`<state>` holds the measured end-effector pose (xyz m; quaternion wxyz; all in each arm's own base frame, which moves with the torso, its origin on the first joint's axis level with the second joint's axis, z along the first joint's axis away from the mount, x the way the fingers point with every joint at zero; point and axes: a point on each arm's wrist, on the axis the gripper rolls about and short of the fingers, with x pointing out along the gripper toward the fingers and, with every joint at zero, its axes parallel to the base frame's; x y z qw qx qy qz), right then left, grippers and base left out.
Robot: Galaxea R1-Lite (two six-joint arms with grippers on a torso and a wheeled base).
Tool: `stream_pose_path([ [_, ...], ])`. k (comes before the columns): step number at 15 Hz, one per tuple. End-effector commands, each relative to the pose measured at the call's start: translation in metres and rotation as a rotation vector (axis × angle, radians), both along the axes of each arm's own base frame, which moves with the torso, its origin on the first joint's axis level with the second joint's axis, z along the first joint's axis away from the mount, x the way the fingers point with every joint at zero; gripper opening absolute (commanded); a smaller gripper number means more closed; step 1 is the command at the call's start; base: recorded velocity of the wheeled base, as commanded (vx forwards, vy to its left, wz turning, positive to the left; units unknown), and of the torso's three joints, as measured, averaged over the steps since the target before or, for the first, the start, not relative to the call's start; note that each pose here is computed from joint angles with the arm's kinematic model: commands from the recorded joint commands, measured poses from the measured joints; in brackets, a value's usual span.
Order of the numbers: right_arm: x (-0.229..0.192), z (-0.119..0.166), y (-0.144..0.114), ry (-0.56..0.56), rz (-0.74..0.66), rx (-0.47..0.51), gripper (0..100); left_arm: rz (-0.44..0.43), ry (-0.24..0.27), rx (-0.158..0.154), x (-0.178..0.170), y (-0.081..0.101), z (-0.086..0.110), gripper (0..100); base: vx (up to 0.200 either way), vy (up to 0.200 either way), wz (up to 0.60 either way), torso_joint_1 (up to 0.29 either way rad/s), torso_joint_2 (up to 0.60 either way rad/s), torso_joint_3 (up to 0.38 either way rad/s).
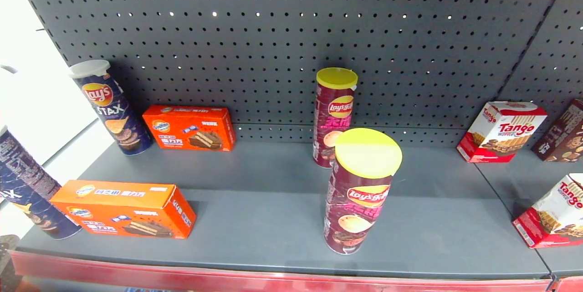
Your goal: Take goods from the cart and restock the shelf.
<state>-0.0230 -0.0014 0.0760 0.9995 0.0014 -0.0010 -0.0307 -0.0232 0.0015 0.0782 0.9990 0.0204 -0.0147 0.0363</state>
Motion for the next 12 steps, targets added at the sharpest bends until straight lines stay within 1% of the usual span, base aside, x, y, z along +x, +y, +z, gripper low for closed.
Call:
stream_pose_path([
  [1, 0.0, -0.0001, 0.0, 0.0, 0.0, 0.0, 100, 0.012, 0.022, -0.033, 0.0003, 0.0002, -0.0021, 100, 0.0, 0.0, 0.0, 0.0, 0.0, 0.0],
  [2, -0.0001, 0.0003, 0.0, -0.001, 0.0, 0.0, 100, -0.042, 0.021, -0.046, 0.0004, -0.0009, -0.0019, 100, 0.0, 0.0, 0.0, 0.0, 0.0, 0.0],
  [3, 0.0, -0.0001, 0.0, 0.0, 0.0, 0.0, 100, -0.082, 0.023, -0.047, 0.0004, -0.0018, -0.0021, 100, 0.0, 0.0, 0.0, 0.0, 0.0, 0.0],
  [7, 0.0, -0.0001, 0.0, 0.0, 0.002, -0.001, 100, -0.08, 0.023, -0.047, 0.0004, -0.0018, -0.0021, 100, 0.0, 0.0, 0.0, 0.0, 0.0, 0.0],
  [8, -0.0001, 0.0002, 0.0001, 0.001, 0.003, -0.004, 100, -0.07, 0.023, -0.054, 0.0004, -0.0015, -0.0021, 100, 0.0, 0.0, 0.0, 0.0, 0.0, 0.0],
  [10, 0.0, -0.0001, 0.0001, 0.001, 0.003, -0.006, 100, -0.053, 0.022, -0.058, 0.0004, -0.0012, -0.0021, 100, 0.0, 0.0, 0.0, 0.0, 0.0, 0.0],
  [11, 0.0, -0.0001, 0.0001, 0.001, 0.003, -0.006, 100, 0.008, 0.02, -0.06, 0.0003, 0.0002, -0.0021, 100, 0.0, 0.0, 0.0, 0.0, 0.0, 0.0],
  [12, 0.0, -0.0001, 0.0001, 0.001, 0.005, -0.003, 100, 0.037, 0.018, -0.061, 0.0003, 0.0009, -0.0019, 100, 0.0, 0.0, 0.0, 0.0, 0.0, 0.0],
])
